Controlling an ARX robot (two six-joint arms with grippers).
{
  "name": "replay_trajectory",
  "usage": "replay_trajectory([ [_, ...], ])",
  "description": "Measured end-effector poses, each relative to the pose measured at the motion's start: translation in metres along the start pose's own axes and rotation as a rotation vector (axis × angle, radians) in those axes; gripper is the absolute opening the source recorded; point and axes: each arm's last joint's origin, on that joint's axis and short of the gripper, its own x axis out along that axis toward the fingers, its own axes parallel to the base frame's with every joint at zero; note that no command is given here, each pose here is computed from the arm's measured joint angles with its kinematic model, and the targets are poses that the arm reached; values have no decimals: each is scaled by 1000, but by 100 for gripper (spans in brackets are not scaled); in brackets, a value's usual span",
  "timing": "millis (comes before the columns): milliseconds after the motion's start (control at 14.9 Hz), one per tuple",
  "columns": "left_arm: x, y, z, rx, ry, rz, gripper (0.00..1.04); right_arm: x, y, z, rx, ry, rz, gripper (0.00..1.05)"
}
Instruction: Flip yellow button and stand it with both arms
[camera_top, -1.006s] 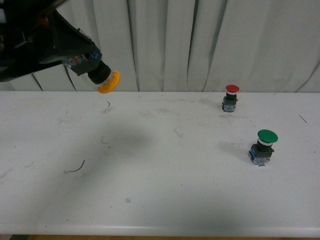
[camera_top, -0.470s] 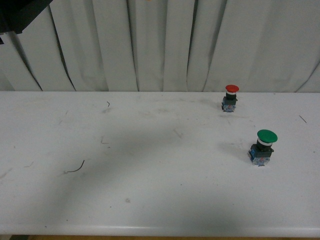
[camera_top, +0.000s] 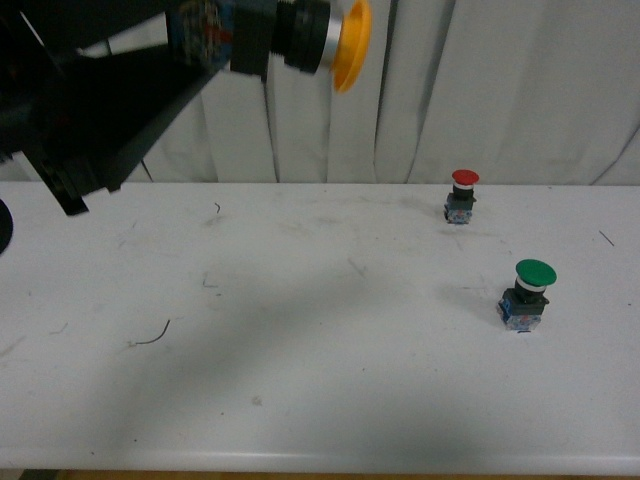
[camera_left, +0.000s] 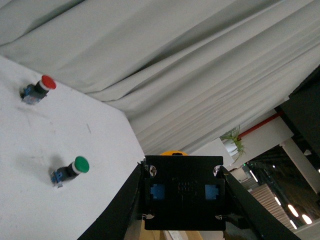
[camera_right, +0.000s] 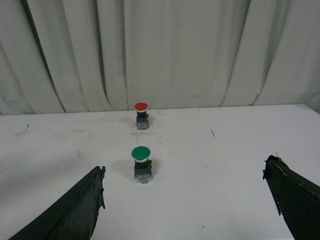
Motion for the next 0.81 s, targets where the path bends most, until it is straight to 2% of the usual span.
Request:
replay_trajectory([
  [134,-2,18,-3,-76,11,59,36,0,0,0,0,0,0,98],
  [805,-3,20,-2,-110,22,59,36,0,0,0,0,0,0,98],
])
